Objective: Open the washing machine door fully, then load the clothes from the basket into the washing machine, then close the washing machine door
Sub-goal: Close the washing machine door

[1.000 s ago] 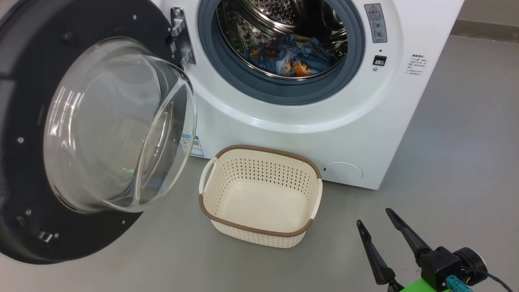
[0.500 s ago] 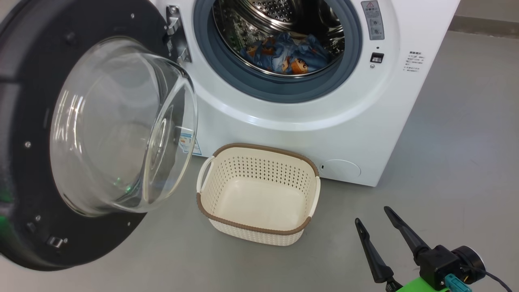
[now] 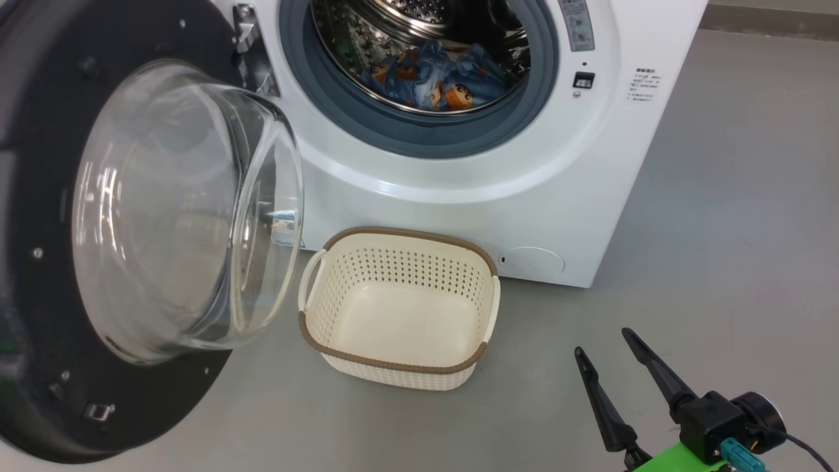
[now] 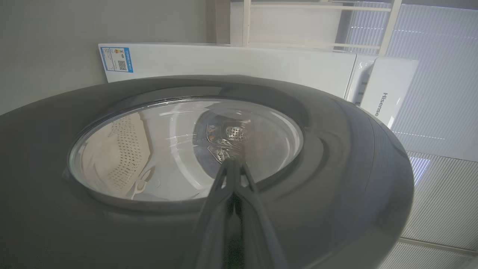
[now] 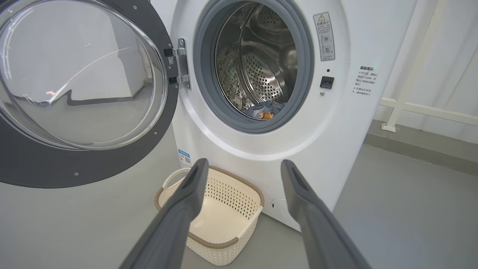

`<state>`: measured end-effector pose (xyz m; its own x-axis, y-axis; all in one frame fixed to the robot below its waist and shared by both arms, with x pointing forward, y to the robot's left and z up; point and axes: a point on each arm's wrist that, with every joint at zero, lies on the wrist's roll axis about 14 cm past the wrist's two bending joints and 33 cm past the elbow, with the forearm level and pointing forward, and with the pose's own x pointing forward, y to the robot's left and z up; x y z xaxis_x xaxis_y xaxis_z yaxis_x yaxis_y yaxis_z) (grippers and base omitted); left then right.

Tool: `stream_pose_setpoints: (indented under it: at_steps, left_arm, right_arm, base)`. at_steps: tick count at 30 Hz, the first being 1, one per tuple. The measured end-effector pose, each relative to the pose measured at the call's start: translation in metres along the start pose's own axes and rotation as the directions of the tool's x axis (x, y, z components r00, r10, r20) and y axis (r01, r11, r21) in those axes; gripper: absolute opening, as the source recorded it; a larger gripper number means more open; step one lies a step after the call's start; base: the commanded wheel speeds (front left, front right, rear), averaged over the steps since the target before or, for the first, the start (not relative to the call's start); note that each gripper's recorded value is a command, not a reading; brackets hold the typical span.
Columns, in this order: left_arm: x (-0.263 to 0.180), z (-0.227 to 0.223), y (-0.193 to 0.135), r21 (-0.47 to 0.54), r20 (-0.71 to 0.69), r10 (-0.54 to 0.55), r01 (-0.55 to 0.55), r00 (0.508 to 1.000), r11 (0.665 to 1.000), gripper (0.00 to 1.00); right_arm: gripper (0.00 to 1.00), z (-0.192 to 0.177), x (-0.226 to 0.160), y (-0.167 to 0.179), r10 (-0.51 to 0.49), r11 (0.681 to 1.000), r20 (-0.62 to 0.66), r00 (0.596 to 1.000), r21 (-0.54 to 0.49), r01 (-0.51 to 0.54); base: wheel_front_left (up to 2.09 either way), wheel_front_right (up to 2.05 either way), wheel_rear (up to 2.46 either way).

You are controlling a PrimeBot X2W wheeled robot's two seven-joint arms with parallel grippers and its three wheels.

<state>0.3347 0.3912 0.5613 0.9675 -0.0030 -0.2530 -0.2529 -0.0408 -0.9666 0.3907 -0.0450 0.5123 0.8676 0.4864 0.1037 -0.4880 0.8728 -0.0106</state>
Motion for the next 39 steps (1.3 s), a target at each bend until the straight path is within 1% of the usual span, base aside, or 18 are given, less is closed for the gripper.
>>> stream_pose_setpoints:
  at_steps: [5, 11, 18, 23, 31, 34, 39]
  left_arm:
    - [0.008, -0.018, -0.005, 0.036, -0.057, 0.006, -0.004, 0.998, 0.999, 0.00]
    - [0.016, -0.034, -0.011, 0.051, -0.101, 0.005, 0.001, 0.995, 0.999, 0.00]
    - [0.029, -0.071, -0.021, 0.089, -0.212, 0.007, 0.012, 0.977, 0.996, 0.00]
    - [0.038, -0.097, -0.029, 0.119, -0.282, 0.001, 0.034, 0.959, 0.992, 0.00]
    - [0.054, -0.143, -0.036, 0.129, -0.397, -0.009, 0.065, 0.918, 0.990, 0.00]
    - [0.061, -0.157, -0.038, 0.141, -0.422, -0.009, 0.075, 0.906, 0.987, 0.00]
    - [0.077, -0.178, -0.045, 0.133, -0.458, -0.033, 0.105, 0.888, 0.985, 0.00]
  right_arm:
    - [1.00, 0.001, -0.001, -0.004, -0.014, 1.000, 0.003, 1.000, 0.001, 0.014]
    - [1.00, 0.000, -0.001, -0.008, -0.030, 1.000, 0.003, 1.000, 0.004, 0.030]
    - [1.00, 0.003, -0.002, -0.015, -0.053, 0.999, 0.011, 0.999, 0.010, 0.053]
    - [1.00, 0.005, -0.004, -0.020, -0.072, 0.997, 0.017, 0.997, 0.009, 0.072]
    - [1.00, 0.006, -0.012, -0.029, -0.109, 0.994, 0.016, 0.994, 0.006, 0.109]
    - [1.00, 0.007, -0.016, -0.033, -0.126, 0.992, 0.017, 0.992, 0.006, 0.126]
    - [1.00, 0.009, -0.022, -0.040, -0.154, 0.988, 0.020, 0.988, 0.003, 0.154]
  base:
    - [0.00, 0.00, 0.00]
    - [0.00, 0.00, 0.00]
    - [0.00, 0.00, 0.00]
    - [0.00, 0.00, 0.00]
    - [0.00, 0.00, 0.00]
    - [0.00, 0.00, 0.00]
    - [0.00, 0.00, 0.00]
